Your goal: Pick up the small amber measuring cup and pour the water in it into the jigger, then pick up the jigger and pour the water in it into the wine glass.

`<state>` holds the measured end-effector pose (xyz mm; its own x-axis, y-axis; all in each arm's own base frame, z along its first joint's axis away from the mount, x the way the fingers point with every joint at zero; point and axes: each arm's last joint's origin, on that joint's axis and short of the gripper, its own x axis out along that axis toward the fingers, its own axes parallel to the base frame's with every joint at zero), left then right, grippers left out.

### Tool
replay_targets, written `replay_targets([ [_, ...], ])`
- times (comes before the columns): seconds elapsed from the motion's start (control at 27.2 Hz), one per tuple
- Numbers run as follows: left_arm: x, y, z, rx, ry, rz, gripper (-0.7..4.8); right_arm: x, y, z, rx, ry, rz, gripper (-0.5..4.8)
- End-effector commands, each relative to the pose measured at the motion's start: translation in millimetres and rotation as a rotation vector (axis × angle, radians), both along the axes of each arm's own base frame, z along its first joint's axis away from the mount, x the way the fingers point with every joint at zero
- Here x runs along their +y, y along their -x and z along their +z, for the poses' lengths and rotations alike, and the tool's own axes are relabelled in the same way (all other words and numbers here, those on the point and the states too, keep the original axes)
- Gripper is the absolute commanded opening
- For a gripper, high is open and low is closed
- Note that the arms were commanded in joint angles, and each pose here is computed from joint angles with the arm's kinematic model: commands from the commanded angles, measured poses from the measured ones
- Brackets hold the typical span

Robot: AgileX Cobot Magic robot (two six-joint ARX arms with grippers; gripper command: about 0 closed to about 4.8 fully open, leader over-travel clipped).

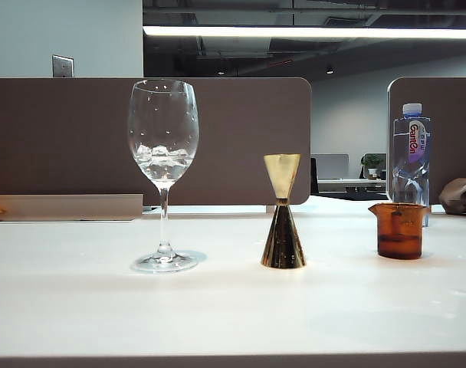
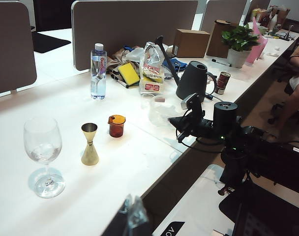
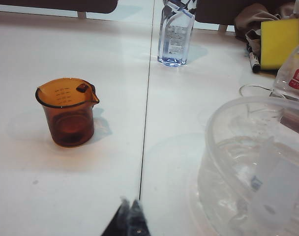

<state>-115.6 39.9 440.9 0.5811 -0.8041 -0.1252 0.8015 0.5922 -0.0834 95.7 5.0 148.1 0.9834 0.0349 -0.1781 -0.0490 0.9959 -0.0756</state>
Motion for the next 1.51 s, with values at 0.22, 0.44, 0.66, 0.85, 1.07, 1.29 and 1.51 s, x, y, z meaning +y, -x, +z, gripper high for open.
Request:
replay_targets([
  [0.22,0,0,0,0.002,-0.002,0.000,-0.02,0,0,-2,0.005,-0.001,-0.001,-0.05],
  [0.44,0,0,0,0.002,-0.002,-0.001,-0.02,0,0,-2,0.005,-0.001,-0.001,-0.05],
  [0.66,0,0,0,0.002,-0.002,-0.001,-0.02,0,0,-2,0.005,-0.001,-0.001,-0.05],
  [0.85,0,0,0,0.002,-0.002,-0.001,-0.02,0,0,-2,0.004,-0.001,-0.001,-0.05],
  [1.07,0,0,0,0.002,-0.002,-0.001,-0.02,0,0,1,-0.016,-0.004,-0.001,-0.05],
  [1.29,0,0,0,0.002,-0.002,-0.001,-0.02,0,7,34,-0.086,-0.051,-0.010,-0.05],
  [1.51,0,0,0,0.002,-0.002,0.000,-0.02,-2,31,85,-0.105,-0.161,-0.014,-0.05],
])
